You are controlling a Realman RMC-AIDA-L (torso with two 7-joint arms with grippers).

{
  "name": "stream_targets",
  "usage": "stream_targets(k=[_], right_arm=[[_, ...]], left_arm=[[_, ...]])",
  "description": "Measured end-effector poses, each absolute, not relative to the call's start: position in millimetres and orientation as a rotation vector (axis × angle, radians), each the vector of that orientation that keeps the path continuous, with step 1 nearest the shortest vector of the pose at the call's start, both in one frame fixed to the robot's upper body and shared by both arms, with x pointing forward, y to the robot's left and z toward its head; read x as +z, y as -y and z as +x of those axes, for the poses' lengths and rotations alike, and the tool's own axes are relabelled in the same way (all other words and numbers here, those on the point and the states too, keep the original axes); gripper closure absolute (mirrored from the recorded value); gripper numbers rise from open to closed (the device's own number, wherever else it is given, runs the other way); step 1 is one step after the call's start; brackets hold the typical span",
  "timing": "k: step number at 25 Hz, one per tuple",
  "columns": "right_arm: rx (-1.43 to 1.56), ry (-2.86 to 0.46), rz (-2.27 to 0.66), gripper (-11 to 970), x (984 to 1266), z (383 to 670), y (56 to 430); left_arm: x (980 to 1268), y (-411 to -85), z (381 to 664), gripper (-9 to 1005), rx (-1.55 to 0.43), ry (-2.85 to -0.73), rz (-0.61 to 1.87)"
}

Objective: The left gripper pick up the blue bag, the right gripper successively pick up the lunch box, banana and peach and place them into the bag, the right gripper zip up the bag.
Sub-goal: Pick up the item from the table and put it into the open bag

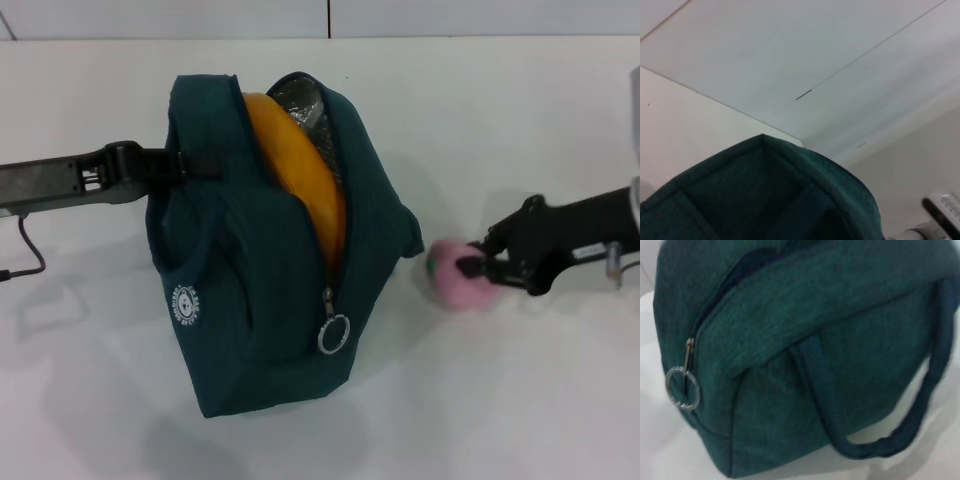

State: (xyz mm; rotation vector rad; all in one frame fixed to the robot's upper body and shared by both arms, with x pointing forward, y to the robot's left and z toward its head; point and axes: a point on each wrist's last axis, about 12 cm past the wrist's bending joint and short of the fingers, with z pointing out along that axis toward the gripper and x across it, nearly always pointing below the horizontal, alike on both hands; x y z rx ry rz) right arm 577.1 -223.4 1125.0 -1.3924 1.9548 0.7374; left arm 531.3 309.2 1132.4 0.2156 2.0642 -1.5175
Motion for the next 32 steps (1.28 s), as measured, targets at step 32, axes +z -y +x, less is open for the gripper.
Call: stream_targets(k=[32], right_arm=[[1.018,-1.388,-1.348,908,1196.8,581.8,160.8]], left_arm=[[1130.6,-310.7,524.6,955,-1.546,-2.027,0.196]])
